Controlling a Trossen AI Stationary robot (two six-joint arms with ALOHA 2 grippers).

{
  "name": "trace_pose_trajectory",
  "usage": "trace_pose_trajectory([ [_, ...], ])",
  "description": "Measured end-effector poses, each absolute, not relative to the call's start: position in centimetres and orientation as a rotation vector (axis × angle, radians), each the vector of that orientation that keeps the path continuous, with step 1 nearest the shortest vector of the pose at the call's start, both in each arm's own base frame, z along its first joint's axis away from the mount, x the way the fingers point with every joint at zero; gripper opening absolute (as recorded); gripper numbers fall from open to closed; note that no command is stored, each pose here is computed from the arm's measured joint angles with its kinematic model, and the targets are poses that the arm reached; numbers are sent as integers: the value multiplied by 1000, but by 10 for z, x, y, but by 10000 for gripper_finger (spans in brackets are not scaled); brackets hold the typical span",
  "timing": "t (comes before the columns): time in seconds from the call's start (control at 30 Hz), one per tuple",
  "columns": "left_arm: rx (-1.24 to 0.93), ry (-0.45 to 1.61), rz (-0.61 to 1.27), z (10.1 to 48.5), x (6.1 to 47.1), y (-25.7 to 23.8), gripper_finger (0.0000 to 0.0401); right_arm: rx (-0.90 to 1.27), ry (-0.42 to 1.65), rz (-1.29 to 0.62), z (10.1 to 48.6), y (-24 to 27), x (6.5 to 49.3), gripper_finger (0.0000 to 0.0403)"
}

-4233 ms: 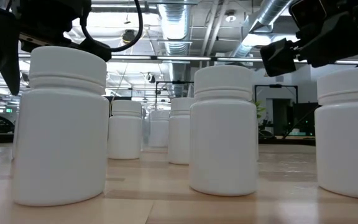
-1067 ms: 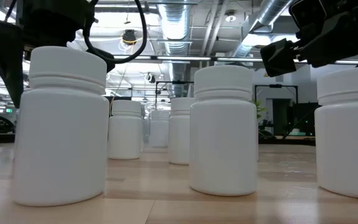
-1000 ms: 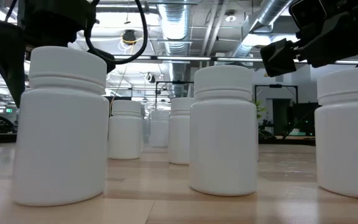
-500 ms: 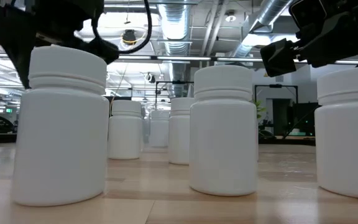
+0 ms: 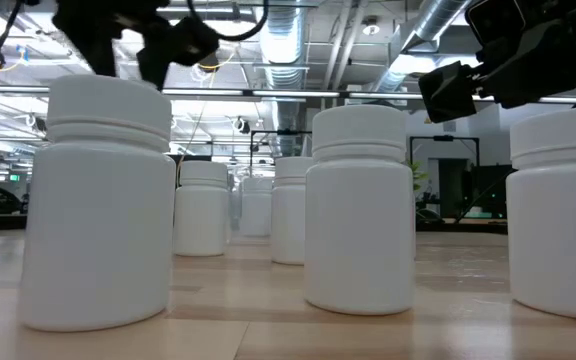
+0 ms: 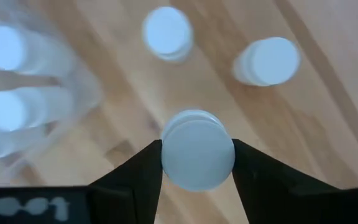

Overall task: Pick and place pill bottles into a basket
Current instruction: Put the pill bottles into the container

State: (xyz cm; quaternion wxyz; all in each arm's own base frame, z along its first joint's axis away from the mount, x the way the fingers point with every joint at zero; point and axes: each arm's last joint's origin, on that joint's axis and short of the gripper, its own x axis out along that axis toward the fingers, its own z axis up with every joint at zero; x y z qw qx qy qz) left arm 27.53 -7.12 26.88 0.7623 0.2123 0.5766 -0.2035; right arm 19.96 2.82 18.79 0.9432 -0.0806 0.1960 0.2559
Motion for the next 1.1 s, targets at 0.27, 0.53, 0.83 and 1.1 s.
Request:
trace_pose_trajectory([
  [0.27, 478, 1194, -374, 298, 288, -37, 161, -164, 400, 522, 188, 28, 200, 230],
  [0.53, 481, 1129, -282, 316, 296, 7, 169, -164, 400, 522, 188, 28, 200, 230],
  [0.83, 476, 1125, -211, 306, 308, 48, 169, -164, 401, 522, 188, 28, 200, 230],
  [1.1, 517, 1146, -226, 288, 327, 64, 169, -163, 403, 522, 188, 28, 199, 230],
])
